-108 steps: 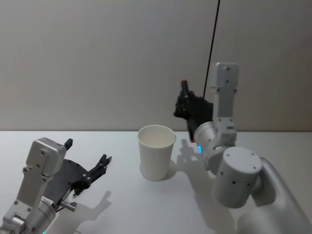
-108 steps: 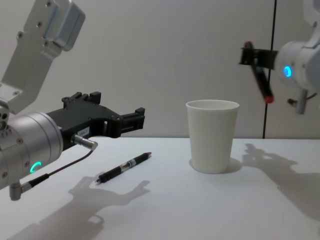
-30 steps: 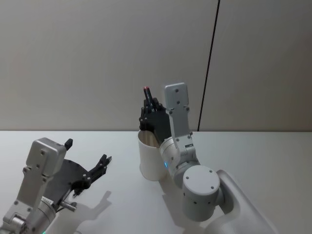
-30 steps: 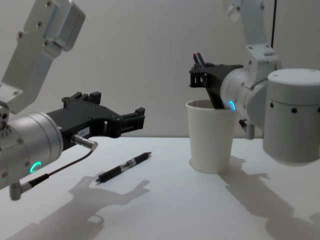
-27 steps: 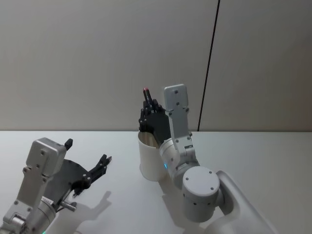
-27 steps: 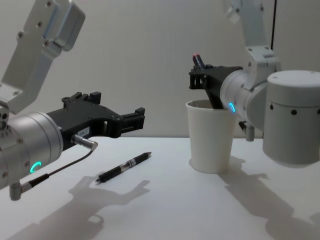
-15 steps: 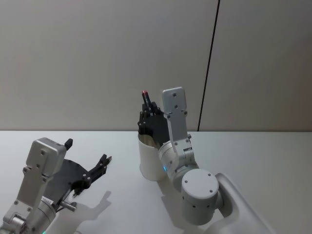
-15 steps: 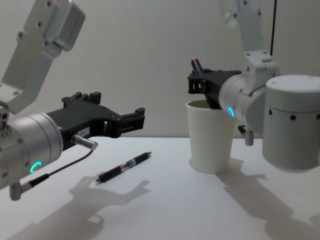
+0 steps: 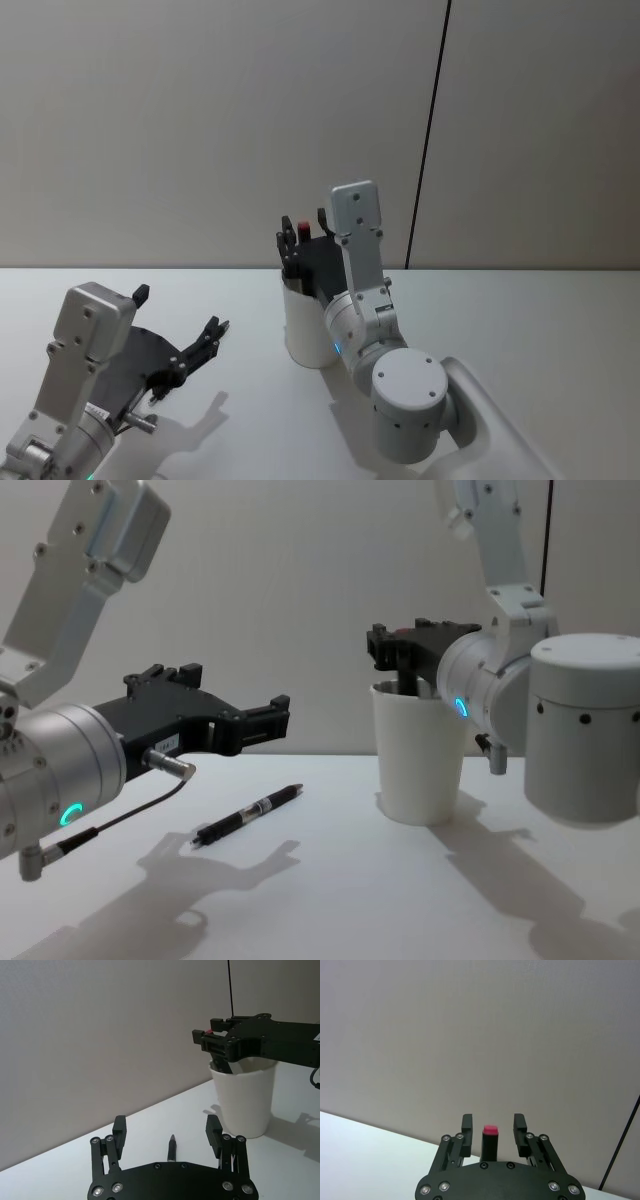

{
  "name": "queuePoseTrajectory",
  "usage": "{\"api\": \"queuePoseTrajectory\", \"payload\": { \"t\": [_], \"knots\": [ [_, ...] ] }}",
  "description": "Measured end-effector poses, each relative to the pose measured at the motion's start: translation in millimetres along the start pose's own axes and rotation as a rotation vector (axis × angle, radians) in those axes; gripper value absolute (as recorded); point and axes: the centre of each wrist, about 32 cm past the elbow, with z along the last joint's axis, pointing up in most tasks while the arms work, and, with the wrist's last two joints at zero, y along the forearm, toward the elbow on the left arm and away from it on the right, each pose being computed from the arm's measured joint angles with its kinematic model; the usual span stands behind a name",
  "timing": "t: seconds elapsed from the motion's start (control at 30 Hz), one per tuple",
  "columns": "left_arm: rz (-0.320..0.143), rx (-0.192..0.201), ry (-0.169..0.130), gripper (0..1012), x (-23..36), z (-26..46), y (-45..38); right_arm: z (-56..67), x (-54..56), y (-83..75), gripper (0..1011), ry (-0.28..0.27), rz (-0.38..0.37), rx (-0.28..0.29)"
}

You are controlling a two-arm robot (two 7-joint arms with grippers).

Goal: Place the pen into the pen holder.

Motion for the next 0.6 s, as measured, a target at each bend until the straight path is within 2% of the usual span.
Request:
{"api": "queuePoseTrajectory", "payload": {
  "t": [0.37,0.6],
  "knots": [
    [0.0,0.0,0.0,1000,0.0,0.0,0.0,-0.3,-0.4,-0.2,818,-0.001,0.001,0.0],
    [0.0,0.0,0.0,1000,0.0,0.0,0.0,-0.4,-0.4,-0.3,979,-0.001,0.001,-0.001]
  ]
}}
